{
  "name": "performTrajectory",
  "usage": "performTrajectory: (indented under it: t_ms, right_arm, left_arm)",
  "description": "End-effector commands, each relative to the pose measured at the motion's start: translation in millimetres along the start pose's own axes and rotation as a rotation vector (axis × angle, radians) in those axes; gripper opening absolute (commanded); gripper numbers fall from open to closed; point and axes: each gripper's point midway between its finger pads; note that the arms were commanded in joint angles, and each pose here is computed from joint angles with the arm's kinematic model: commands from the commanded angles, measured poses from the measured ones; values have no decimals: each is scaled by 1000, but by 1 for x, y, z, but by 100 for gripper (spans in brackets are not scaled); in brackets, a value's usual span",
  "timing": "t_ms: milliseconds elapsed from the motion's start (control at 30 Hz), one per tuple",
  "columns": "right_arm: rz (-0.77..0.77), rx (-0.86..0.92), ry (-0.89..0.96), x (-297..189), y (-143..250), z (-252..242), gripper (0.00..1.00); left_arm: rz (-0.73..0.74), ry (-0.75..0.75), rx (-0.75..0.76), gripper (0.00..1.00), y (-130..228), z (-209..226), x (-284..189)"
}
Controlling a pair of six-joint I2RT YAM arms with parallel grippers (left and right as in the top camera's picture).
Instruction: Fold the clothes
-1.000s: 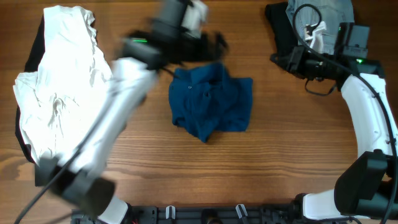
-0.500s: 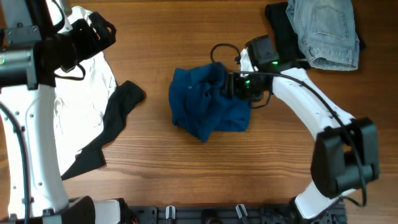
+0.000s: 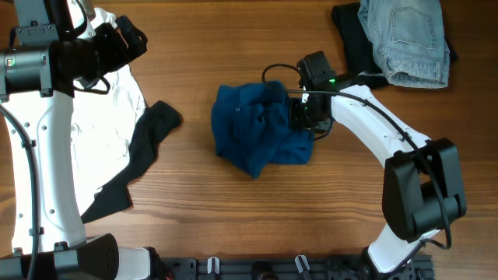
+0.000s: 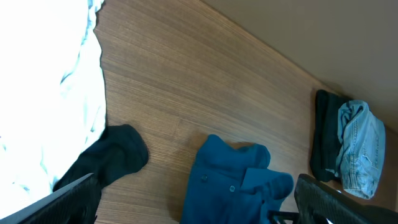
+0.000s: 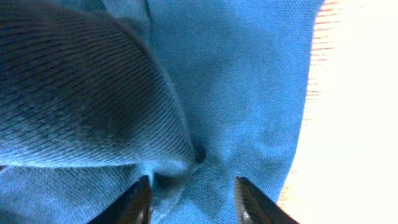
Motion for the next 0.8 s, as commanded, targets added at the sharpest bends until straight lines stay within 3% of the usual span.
performTrajectory:
  t_ms: [0, 100, 167, 300, 533, 633, 767]
  right_arm:
    - [-1, -2, -10, 10, -3, 5, 50]
    - [4, -1, -47, 18, -6, 12, 45]
    - [6, -4, -81, 18, -6, 18, 26]
    - [-4, 0, -99, 6, -8, 19, 4]
    - [-29, -33, -134, -77, -29, -4, 4]
    - [12, 4, -108, -74, -28, -38, 4]
    - [111, 61, -65, -34, -15, -66, 4]
  left_arm:
    - [4, -15, 5, 100, 0, 4, 3]
    - [7, -16, 5, 100, 0, 4, 3]
    - [13, -18, 6, 100, 2, 5, 3]
    - [14, -20, 5, 100, 2, 5, 3]
    - [14, -20, 5, 100, 2, 5, 3]
    - [16, -21, 5, 100, 3, 5, 3]
    - [16, -21, 5, 100, 3, 5, 3]
Point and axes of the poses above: each gripper's point midway between its finger pads, its own x axis out along the fingers, its own z axis along the line the jaws close on, y = z × x, and after that the axes turned 1 degree about x, right-handed
